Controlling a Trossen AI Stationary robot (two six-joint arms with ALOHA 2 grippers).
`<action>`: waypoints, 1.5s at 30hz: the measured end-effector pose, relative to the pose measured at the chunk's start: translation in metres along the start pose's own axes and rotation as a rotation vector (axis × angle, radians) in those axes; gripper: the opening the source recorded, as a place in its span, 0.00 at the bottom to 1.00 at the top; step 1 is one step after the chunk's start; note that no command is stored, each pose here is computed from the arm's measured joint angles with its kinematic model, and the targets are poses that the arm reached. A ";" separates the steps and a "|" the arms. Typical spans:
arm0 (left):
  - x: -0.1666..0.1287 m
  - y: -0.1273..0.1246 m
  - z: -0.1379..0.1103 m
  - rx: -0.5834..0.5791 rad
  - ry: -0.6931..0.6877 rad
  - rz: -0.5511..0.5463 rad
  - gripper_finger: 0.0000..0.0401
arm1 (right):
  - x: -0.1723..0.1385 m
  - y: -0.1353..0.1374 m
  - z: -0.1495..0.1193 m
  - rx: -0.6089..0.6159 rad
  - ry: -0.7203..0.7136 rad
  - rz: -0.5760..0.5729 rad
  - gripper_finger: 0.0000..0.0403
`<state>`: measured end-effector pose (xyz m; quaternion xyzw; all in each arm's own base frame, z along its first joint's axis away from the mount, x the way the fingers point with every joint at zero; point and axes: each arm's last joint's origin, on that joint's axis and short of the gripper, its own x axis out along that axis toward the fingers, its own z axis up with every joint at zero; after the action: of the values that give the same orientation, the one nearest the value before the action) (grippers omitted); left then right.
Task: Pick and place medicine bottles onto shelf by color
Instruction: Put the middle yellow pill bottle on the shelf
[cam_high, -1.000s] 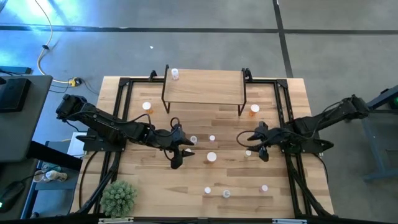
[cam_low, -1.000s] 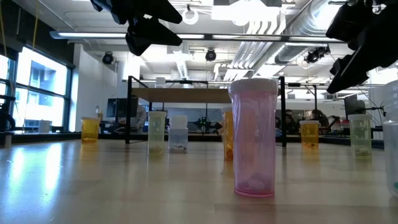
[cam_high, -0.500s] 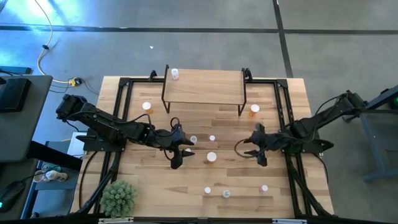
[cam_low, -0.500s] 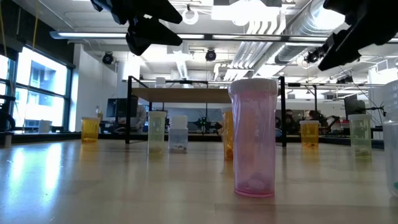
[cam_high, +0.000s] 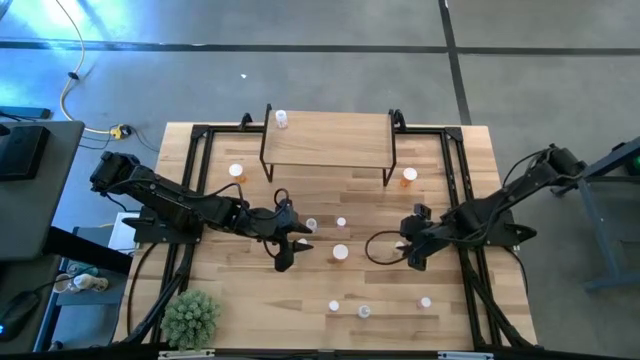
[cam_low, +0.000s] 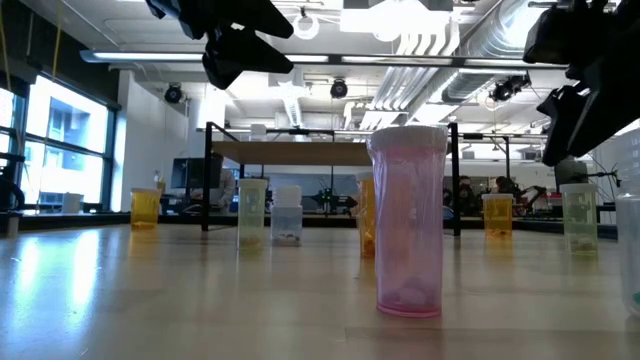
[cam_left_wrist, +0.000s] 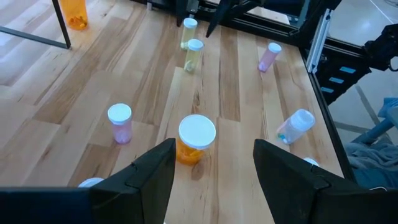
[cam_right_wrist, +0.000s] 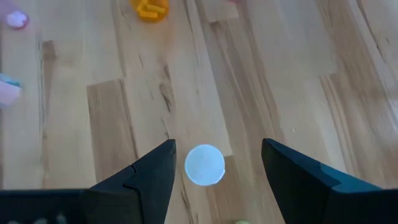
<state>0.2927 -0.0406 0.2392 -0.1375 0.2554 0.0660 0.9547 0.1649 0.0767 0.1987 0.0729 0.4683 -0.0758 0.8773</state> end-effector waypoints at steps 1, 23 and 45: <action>0.000 0.000 0.000 0.000 0.000 0.000 0.52 | 0.001 0.000 0.000 -0.001 0.002 -0.002 0.57; 0.000 0.000 0.000 0.000 0.000 0.000 0.52 | 0.021 0.012 -0.009 0.004 0.088 -0.055 0.57; 0.000 0.000 0.000 0.000 0.000 0.000 0.52 | 0.030 0.010 -0.008 0.045 0.127 -0.063 0.37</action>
<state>0.2928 -0.0406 0.2391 -0.1377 0.2556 0.0661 0.9547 0.1771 0.0863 0.1703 0.0826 0.5232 -0.1091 0.8411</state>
